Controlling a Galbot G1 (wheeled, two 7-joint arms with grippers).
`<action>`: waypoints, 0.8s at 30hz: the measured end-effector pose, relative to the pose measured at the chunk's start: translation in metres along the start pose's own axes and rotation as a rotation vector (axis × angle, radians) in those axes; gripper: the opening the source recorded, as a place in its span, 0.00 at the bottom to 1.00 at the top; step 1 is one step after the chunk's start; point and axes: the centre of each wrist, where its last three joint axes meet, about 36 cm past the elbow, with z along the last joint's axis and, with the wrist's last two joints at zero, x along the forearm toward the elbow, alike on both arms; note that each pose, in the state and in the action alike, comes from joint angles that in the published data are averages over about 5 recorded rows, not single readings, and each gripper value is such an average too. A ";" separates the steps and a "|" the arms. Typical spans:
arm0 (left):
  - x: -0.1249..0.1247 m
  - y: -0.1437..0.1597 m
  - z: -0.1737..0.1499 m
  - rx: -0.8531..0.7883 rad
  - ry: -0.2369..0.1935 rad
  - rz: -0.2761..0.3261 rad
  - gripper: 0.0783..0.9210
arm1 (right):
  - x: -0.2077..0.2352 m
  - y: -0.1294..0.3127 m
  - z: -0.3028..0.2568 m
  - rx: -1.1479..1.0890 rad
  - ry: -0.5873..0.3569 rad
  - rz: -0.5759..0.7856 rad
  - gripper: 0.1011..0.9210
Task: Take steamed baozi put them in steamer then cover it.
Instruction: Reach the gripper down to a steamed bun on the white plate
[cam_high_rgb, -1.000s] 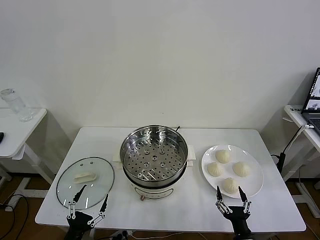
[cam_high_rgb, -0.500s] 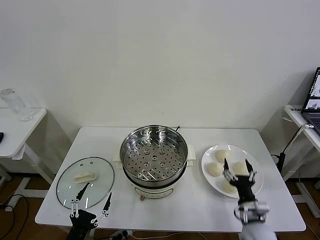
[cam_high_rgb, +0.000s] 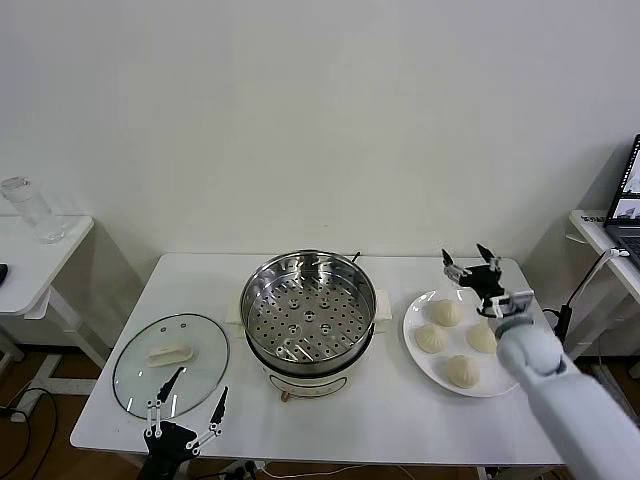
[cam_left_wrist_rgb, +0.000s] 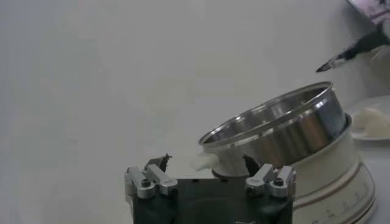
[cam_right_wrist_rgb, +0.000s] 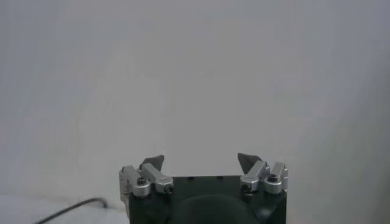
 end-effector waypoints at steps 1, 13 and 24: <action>0.000 0.000 0.000 0.001 0.000 0.000 0.88 | -0.004 -0.008 -0.004 0.034 0.017 -0.051 0.88; 0.004 0.001 -0.004 -0.005 0.005 -0.018 0.88 | -0.050 -0.076 -0.051 0.433 0.325 -0.568 0.88; 0.007 0.001 -0.003 -0.007 0.015 -0.040 0.88 | -0.091 -0.088 -0.076 0.656 0.596 -0.777 0.88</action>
